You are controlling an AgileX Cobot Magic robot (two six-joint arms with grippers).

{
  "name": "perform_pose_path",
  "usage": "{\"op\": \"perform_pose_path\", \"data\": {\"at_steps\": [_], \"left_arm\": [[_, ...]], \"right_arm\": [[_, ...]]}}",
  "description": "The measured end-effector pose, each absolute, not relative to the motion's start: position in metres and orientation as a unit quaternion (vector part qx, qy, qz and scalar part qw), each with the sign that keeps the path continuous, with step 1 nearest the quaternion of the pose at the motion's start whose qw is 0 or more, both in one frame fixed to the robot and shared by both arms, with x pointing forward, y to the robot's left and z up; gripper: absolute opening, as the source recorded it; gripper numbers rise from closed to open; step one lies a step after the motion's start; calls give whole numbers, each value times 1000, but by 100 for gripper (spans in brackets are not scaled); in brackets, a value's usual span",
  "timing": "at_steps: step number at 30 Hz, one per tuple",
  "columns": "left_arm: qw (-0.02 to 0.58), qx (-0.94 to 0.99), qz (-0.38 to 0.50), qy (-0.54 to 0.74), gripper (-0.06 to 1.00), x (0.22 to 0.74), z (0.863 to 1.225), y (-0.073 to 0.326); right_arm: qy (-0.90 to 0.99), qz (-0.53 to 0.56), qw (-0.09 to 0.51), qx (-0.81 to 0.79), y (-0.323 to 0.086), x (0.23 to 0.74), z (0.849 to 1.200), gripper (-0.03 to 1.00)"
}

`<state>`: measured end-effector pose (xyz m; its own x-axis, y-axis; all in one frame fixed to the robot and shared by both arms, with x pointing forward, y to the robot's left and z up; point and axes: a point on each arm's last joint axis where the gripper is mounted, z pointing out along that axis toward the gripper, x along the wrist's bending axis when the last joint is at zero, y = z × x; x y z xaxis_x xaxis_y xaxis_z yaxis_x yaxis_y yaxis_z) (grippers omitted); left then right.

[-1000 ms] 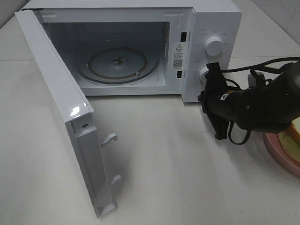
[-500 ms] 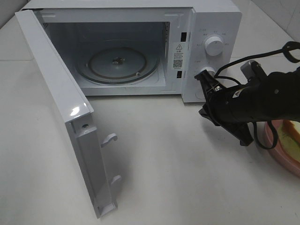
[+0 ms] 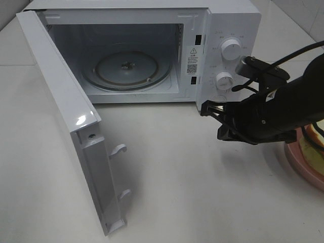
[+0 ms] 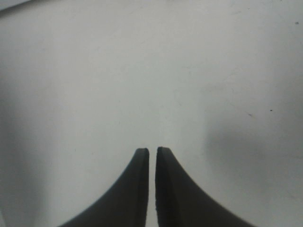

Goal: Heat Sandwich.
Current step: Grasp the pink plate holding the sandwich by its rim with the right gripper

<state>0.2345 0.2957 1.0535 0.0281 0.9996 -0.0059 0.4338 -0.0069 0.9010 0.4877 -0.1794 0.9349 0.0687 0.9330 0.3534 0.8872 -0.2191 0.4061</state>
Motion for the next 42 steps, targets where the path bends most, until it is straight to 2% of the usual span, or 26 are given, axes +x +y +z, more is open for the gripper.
{"op": "perform_pose_path", "data": {"at_steps": [14, 22, 32, 42], "left_arm": [[383, 606, 369, 591, 99, 234, 1054, 296], [383, 606, 369, 591, 99, 234, 1054, 296], [383, 606, 369, 591, 99, 234, 1054, 296], [383, 606, 369, 591, 99, 234, 1054, 296]], "right_arm": [[761, 166, 38, 627, -196, 450, 963, 14], [769, 79, 15, 635, -227, 443, 973, 18], [751, 64, 63, 655, -265, 464, 992, 28], [740, 70, 85, 664, -283, 473, 1002, 38]]}}
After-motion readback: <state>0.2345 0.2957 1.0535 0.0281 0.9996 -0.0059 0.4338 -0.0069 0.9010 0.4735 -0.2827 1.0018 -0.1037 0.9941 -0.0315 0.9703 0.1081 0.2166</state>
